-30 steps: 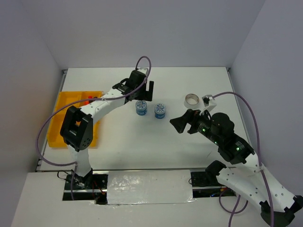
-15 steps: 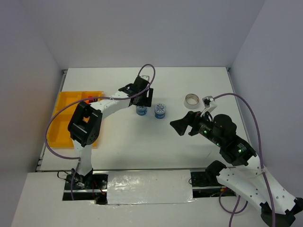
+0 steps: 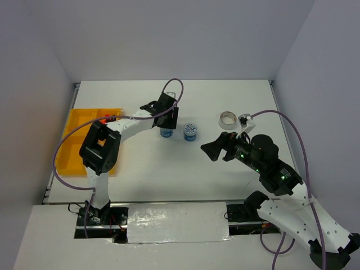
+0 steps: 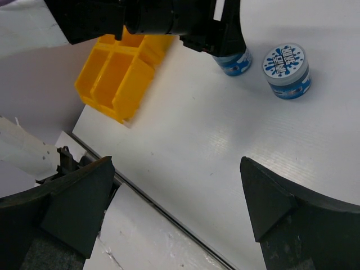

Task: Sort the stationery into containers
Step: Pick up the stationery from the center of the board, then place the stationery in the storage box.

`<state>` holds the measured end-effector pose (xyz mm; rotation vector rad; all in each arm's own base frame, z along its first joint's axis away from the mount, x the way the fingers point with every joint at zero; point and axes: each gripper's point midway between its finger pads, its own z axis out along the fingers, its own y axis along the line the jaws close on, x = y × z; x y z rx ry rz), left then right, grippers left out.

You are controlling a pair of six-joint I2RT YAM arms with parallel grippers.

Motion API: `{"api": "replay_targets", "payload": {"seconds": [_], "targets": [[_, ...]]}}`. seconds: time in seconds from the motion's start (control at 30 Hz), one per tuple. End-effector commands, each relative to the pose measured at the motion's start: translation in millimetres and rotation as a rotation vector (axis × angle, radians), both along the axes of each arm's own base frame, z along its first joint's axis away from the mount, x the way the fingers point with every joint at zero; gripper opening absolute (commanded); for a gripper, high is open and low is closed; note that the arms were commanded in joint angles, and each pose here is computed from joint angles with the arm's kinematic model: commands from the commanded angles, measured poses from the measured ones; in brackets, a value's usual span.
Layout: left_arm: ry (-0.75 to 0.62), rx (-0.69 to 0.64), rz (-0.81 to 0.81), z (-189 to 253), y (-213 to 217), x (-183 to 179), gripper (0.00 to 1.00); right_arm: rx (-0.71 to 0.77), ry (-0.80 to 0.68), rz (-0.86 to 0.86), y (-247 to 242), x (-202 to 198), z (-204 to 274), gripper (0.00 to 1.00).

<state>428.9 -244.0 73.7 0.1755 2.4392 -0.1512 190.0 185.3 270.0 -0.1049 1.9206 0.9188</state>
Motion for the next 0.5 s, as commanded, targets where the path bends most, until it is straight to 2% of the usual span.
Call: {"api": "replay_targets", "payload": {"seconds": [0.0, 0.1, 0.13, 0.2, 0.23, 0.3, 0.33, 0.47], "targets": [[-0.133, -0.01, 0.087, 79, 34, 14, 0.0, -0.01, -0.026, -0.001, 1, 5, 5, 1.0], [-0.221, -0.022, 0.228, 138, 93, 28, 0.0, -0.008, -0.023, 0.018, 5, 5, 3, 1.0], [-0.24, -0.018, 0.321, 149, 133, 36, 0.0, -0.007, -0.022, 0.021, 6, 6, 2, 1.0], [-0.29, -0.019, 0.44, 176, 182, 35, 0.0, -0.009, -0.014, 0.027, 8, 7, -3, 1.0], [-0.299, -0.007, 0.547, 179, 226, 35, 0.0, -0.01, -0.011, 0.028, 9, 7, -5, 1.0], [-0.318, -0.007, 0.644, 187, 268, 28, 0.0, -0.005, -0.005, 0.034, 11, 7, -10, 1.0], [-0.316, 0.001, 0.736, 183, 308, 22, 0.0, -0.005, -0.001, 0.038, 11, 6, -13, 1.0], [-0.279, -0.042, 0.869, 157, 375, 14, 0.0, -0.009, 0.005, 0.059, 14, 4, -16, 1.0]]}}
